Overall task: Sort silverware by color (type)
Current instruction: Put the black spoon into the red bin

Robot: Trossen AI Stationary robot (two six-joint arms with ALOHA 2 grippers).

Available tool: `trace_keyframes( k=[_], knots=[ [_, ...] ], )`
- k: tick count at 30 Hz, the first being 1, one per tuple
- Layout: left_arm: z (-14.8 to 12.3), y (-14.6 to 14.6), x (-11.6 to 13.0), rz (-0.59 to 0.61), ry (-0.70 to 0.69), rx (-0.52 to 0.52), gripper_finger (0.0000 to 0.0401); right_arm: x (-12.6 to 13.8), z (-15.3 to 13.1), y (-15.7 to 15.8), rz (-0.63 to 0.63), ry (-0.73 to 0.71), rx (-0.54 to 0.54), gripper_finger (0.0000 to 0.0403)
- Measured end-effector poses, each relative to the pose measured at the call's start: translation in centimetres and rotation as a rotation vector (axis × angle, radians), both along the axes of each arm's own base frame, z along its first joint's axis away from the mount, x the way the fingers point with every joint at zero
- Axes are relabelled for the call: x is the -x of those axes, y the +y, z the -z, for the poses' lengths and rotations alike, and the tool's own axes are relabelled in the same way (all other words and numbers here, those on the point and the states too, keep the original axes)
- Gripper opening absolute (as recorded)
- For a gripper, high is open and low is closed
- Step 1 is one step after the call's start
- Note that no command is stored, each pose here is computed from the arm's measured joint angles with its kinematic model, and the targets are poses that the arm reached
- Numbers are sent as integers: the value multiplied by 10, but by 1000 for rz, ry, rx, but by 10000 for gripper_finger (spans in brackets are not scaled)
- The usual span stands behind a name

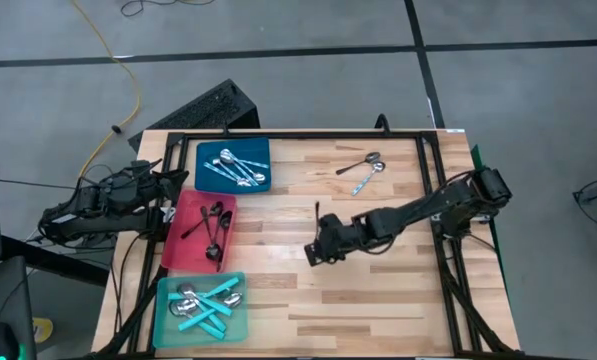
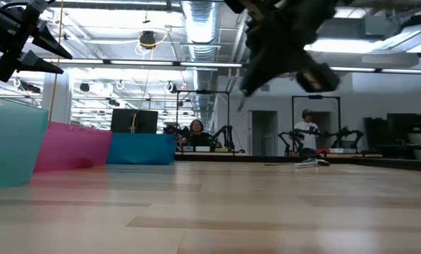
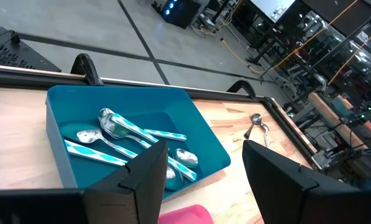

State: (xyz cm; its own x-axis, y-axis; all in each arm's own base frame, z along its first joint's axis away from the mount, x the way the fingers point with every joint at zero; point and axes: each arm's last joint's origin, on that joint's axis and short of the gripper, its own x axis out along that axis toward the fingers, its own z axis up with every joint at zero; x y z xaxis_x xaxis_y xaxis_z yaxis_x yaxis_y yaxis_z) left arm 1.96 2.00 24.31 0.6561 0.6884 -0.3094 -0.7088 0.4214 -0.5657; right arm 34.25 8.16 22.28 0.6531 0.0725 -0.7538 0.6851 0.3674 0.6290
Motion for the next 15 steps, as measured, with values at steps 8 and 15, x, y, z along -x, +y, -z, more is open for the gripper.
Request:
trace_keyframes(
  k=[8, 15],
  knots=[
    [0, 0, 0, -5, 0, -2, 195, -20, -15, -30, 16, -219, 98, 39],
    [0, 0, 0, -7, 0, -3, 195, -31, -29, -49, 11, -391, 181, 39]
  ],
)
